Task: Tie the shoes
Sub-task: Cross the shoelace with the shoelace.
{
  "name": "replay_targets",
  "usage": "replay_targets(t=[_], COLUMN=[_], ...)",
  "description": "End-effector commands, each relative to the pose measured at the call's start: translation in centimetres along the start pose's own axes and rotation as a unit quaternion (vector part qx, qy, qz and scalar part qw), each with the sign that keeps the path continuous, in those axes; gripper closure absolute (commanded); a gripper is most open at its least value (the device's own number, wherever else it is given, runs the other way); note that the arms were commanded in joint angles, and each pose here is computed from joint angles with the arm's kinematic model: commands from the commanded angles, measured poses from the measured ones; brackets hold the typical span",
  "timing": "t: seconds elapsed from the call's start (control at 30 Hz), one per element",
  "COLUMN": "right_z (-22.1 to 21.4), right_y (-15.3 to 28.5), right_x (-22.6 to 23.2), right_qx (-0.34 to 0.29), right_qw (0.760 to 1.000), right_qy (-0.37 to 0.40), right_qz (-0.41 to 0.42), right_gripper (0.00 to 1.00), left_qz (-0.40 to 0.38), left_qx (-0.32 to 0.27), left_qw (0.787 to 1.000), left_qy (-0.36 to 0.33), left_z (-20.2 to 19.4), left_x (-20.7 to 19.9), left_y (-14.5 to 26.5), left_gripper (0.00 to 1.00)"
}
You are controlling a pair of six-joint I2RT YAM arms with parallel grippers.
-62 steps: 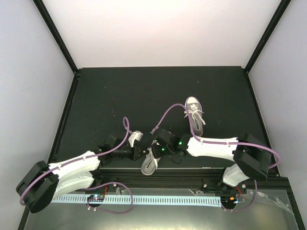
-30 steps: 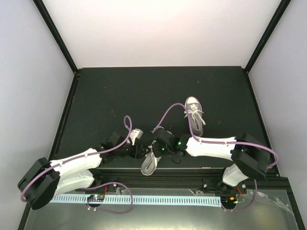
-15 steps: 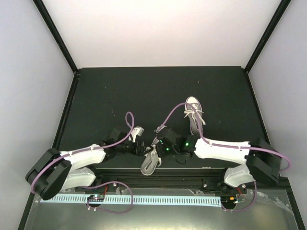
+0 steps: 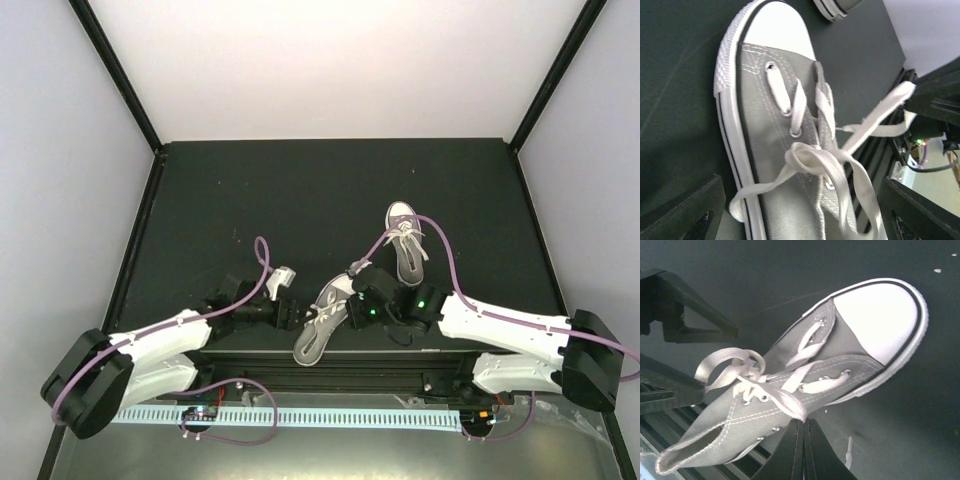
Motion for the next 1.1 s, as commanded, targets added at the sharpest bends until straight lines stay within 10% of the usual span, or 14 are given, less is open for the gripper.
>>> replay_targets(t=[0.0, 0.33, 0.53, 1.07], right_z=[-0.4, -0.2, 0.1, 0.2], right_y=[0.7, 1.0, 1.1, 0.6], right_x=[-1.1, -1.1, -1.5, -1.2], right_qx=[-0.005, -0.014, -0.018, -0.020], right_qw=[1.000, 1.000, 1.000, 0.999], right_qy=[0.000, -0.012, -0.021, -0.027], right_qz=[-0.015, -0.005, -0.007, 0.010], right_gripper=[0.98, 0.98, 0.98, 0.98], left_qz=[-0.038, -0.041, -0.005, -0.010], left_qx=[0.011, -0.051, -0.083, -0.022], left_qw=[0.999, 0.997, 0.996, 0.996], left_qy=[-0.021, -0.037, -0.037, -0.084], left_z=[-0.3, 0.0, 0.0, -0.8], left_x=[-1.4, -1.2, 0.5, 1.1], left_y=[0.6, 1.8, 1.9, -1.0], left_gripper=[0.14, 0.14, 0.44, 0.60])
Point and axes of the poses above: each gripper's point midway between its finger pads, its own y axis back along the fingers, its own x axis along the line the jaws close on, z = x × y, the point moved 3 cm from there along y, back along the fingers, and after that the axes turned 11 degrees about y, right-handed, at the moved point
